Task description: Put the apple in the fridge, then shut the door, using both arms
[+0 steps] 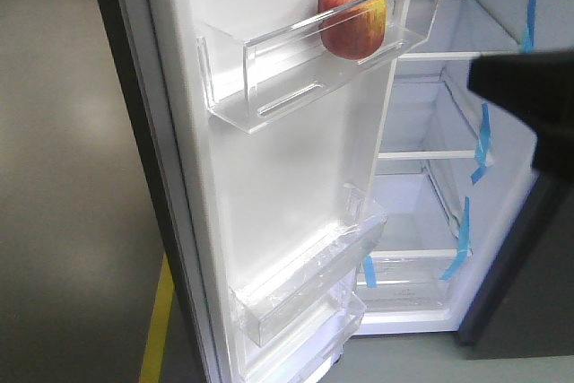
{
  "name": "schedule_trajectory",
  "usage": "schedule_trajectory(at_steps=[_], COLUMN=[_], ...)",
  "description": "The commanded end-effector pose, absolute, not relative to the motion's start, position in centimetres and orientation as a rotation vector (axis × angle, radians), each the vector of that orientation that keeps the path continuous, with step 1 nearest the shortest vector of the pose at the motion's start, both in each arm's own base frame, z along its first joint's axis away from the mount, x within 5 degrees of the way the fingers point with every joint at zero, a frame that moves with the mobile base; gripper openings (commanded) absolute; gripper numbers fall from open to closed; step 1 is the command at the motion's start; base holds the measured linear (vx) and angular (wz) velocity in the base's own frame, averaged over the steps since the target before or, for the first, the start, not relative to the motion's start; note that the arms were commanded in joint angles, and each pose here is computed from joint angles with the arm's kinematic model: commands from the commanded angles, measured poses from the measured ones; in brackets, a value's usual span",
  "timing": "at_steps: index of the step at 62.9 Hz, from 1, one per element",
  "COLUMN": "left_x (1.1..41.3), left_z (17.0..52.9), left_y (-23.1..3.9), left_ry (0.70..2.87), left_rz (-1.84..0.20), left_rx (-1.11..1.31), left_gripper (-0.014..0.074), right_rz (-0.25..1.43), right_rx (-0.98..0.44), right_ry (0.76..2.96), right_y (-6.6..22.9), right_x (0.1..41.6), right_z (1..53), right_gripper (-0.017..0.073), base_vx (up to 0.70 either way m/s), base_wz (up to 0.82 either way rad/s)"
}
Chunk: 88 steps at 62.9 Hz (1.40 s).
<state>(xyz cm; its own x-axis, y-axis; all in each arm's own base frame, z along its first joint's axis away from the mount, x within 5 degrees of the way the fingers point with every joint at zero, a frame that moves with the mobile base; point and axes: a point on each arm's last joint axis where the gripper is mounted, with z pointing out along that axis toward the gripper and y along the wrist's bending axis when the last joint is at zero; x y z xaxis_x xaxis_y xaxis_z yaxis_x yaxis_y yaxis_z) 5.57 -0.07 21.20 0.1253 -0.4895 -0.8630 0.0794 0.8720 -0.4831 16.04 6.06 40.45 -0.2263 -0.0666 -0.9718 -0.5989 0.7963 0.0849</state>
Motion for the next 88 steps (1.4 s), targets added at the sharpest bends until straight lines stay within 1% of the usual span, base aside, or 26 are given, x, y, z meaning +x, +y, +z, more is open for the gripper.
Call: schedule_trajectory(at_steps=[1, 7, 16, 24, 29, 41, 47, 51, 57, 61, 67, 73, 82, 88], left_x=[5.4, 5.2, 4.9, 4.8, 4.5, 3.8, 3.2, 2.9, 2.7, 3.0, 4.9, 8.5, 14.6, 19.6], left_z=[21.8, 22.4, 23.0, 23.3, 23.7, 24.9, 26.2, 27.8, 30.7, 33.0, 36.1, 38.0, 40.1, 41.0], left_y=[-0.2, -0.1, 0.1, 0.3, 0.5, 0.7, 0.6, 0.4, 0.2, 0.0, -0.4, -1.1, -1.6, -2.1], left_ry=[1.265, 1.184, 1.078, 1.012, 0.933, 0.719, 0.625, 0.625, 0.648, 0.674, 0.750, 0.862, 0.882, 0.904], left_rz=[-0.478, -0.578, -0.734, -0.798, -0.901, -1.210, -1.359, -1.380, -1.355, -1.316, -1.249, -1.185, -1.217, -1.277], left_rx=[-0.333, -0.390, -0.494, -0.536, -0.588, -0.668, -0.665, -0.636, -0.601, -0.567, -0.515, -0.461, -0.406, -0.378], left_gripper=[-0.0006, -0.0006, -0.0006, -0.0006, -0.0006, -0.0006, -0.0006, -0.0006, -0.0006, -0.0006, -0.0006, -0.0006, -0.0006, -0.0006], right_rz=[0.466, 0.437, 0.466, 0.488, 0.487, 0.466, 0.469, 0.500, 0.587, 0.567, 0.468, 0.404, 0.362, 0.352], right_rx=[-0.368, -0.305, -0.228, -0.169, -0.121, -0.088, -0.058, -0.034, 0.002, -0.031, -0.131, -0.189, -0.236, -0.262], right_ry=[1.679, 1.675, 1.666, 1.656, 1.646, 1.628, 1.613, 1.605, 1.558, 1.512, 1.414, 1.324, 1.227, 1.167], right_y=[4.9, 4.3, 3.9, 3.6, 3.4, 3.1, 2.9, 2.9, 3.2, 3.2, 3.1, 3.0, 3.0, 3.0], right_x=[13.4, 11.2, 8.1, 6.8, 6.6, 6.7, 6.8, 6.7, 6.4, 6.1, 5.3, 4.3, 2.4, 0.7], right_z=[38.2, 35.2, 31.2, 28.8, 28.0, 27.9, 28.1, 28.2, 29.5, 30.9, 33.8, 36.3, 38.6, 39.0], right_gripper=[-0.0005, -0.0005, -0.0005, -0.0005, -0.0005, -0.0003, -0.0003, -0.0003, -0.0003, -0.0003, -0.0003, -0.0003, -0.0003, -0.0003], base_vx=[0.00, 0.00, 0.00, 0.00, 0.00, 0.00, 0.00, 0.00, 0.00, 0.00, 0.00, 0.00, 0.00, 0.00], base_wz=[0.00, 0.00, 0.00, 0.00, 0.00, 0.00, 0.00, 0.00, 0.00, 0.00, 0.00, 0.00, 0.00, 0.00])
